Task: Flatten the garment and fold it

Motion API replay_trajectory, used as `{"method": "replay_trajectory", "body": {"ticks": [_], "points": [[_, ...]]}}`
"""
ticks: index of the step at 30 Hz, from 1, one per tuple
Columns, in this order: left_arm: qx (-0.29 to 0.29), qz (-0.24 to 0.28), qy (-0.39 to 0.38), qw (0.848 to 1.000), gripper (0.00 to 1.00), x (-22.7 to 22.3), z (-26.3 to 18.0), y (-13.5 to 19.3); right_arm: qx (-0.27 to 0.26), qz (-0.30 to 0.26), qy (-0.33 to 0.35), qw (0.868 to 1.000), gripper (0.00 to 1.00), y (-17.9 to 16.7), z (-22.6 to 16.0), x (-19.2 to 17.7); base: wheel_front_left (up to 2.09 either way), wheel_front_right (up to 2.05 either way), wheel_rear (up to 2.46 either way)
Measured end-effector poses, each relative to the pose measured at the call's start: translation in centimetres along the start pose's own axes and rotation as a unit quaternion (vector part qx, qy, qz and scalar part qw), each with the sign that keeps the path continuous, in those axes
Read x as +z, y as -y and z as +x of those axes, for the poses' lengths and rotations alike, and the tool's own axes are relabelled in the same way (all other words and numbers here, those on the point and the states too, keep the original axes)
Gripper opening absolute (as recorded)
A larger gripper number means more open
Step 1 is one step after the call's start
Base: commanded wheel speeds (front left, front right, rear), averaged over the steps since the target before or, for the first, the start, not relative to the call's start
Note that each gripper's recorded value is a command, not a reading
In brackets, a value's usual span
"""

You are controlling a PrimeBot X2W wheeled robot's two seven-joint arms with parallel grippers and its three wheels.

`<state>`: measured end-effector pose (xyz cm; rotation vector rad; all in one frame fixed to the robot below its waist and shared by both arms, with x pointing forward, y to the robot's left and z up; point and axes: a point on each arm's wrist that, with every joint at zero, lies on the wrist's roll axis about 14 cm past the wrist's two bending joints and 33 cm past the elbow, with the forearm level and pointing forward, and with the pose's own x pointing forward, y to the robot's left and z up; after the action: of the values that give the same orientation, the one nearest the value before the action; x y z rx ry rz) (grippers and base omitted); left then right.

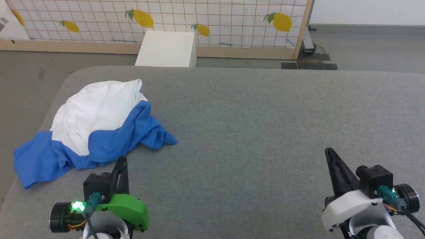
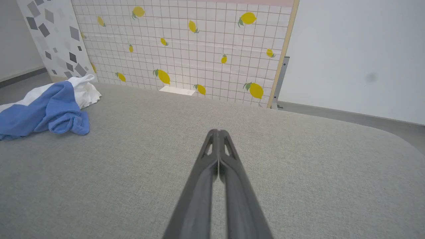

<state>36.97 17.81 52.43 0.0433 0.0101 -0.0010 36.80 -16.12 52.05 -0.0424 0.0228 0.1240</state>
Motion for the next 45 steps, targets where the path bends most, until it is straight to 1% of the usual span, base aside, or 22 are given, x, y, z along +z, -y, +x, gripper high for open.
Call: {"method": "replay_trajectory", "body": {"ticks": [34, 35, 45], "points": [[0.000, 0.000, 0.000, 1.000, 0.00, 0.00, 0.00, 0.01, 0.000, 0.000, 0.000, 1.000, 0.00, 0.00, 0.00, 0.00, 0.00, 0.00, 0.00], [-0.001, 0.000, 0.000, 1.000, 1.00, -0.02, -0.02, 0.04, 0.000, 0.000, -0.001, 1.000, 1.00, 0.02, -0.01, -0.04, 0.00, 0.00, 0.00], [-0.002, -0.004, 0.002, 1.000, 1.00, 0.01, -0.05, 0.13, -0.005, 0.002, 0.000, 1.000, 1.00, 0.37, -0.03, -0.06, 0.00, 0.00, 0.00]]}}
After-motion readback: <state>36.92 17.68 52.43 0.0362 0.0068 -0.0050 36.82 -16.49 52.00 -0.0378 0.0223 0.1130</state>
